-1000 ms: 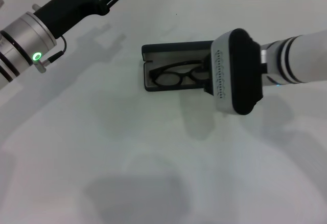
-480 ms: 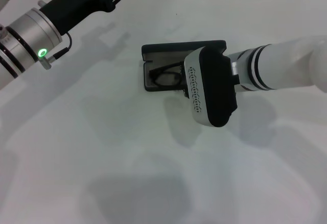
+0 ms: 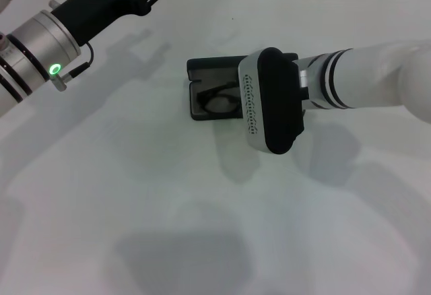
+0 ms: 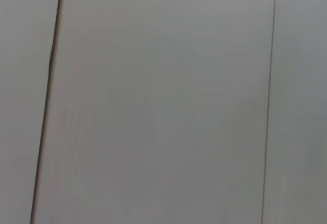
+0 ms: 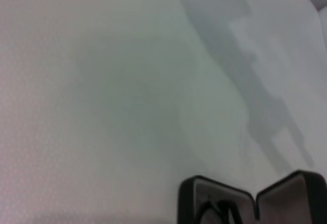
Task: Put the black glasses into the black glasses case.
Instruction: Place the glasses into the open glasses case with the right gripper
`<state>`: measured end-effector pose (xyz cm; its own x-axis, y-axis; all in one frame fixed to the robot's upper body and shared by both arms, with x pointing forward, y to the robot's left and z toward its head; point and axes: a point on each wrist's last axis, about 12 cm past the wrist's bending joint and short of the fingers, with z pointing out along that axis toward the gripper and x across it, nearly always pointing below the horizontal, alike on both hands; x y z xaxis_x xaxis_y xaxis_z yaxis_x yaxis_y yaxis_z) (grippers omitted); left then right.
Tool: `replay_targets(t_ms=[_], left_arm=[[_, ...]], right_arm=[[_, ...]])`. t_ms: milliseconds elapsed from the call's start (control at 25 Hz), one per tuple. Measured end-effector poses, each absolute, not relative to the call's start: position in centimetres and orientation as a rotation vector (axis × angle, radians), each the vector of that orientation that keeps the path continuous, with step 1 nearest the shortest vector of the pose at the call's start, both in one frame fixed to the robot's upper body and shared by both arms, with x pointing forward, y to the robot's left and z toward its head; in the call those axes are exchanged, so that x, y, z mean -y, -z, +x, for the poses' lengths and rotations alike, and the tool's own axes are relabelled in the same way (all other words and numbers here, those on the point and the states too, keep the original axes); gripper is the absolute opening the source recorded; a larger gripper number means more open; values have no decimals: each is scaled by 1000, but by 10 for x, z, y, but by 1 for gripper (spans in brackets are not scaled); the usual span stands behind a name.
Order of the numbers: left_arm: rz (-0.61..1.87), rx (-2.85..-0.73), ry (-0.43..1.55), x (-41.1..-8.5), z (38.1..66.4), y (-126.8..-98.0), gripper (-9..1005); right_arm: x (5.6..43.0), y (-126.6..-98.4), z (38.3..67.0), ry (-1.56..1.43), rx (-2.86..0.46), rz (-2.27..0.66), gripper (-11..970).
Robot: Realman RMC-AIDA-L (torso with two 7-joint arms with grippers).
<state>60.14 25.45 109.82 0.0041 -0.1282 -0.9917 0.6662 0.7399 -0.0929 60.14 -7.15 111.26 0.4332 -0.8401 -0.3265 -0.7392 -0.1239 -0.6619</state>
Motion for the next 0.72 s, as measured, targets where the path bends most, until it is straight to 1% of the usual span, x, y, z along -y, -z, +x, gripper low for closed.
replay_targets(t_ms=[440, 720], left_arm=[[474, -1442, 656, -254, 603, -1099, 553], [475, -1440, 659, -253, 603, -1099, 553]], right_arm=[[60, -1107, 583, 115, -1287, -2003, 220], [54, -1104, 588, 133, -1267, -2024, 220]])
